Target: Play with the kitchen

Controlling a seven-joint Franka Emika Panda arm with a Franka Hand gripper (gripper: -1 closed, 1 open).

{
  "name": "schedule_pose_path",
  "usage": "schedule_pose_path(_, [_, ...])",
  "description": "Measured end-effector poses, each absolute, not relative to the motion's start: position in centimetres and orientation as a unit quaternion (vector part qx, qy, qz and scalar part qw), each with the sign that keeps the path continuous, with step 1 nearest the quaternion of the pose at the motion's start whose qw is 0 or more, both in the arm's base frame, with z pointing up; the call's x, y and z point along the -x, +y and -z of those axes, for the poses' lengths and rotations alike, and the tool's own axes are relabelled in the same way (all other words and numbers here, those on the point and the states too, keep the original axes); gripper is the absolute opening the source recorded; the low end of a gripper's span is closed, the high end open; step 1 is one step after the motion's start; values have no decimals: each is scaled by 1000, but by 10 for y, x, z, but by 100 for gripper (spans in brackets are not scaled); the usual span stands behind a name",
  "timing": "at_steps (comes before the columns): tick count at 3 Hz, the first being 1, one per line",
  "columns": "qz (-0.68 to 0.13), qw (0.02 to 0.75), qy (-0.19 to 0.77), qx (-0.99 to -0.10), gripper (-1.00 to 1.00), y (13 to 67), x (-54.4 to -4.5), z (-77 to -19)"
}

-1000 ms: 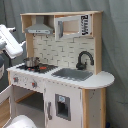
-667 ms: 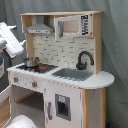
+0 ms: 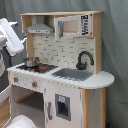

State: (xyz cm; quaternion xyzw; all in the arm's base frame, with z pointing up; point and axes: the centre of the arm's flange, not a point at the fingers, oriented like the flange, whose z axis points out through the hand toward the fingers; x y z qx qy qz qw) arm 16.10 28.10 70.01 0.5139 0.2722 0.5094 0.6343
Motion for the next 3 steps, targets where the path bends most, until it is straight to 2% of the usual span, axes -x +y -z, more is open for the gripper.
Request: schedule_pose_path(3, [-511,642,174,-545,100,256,-141,-716])
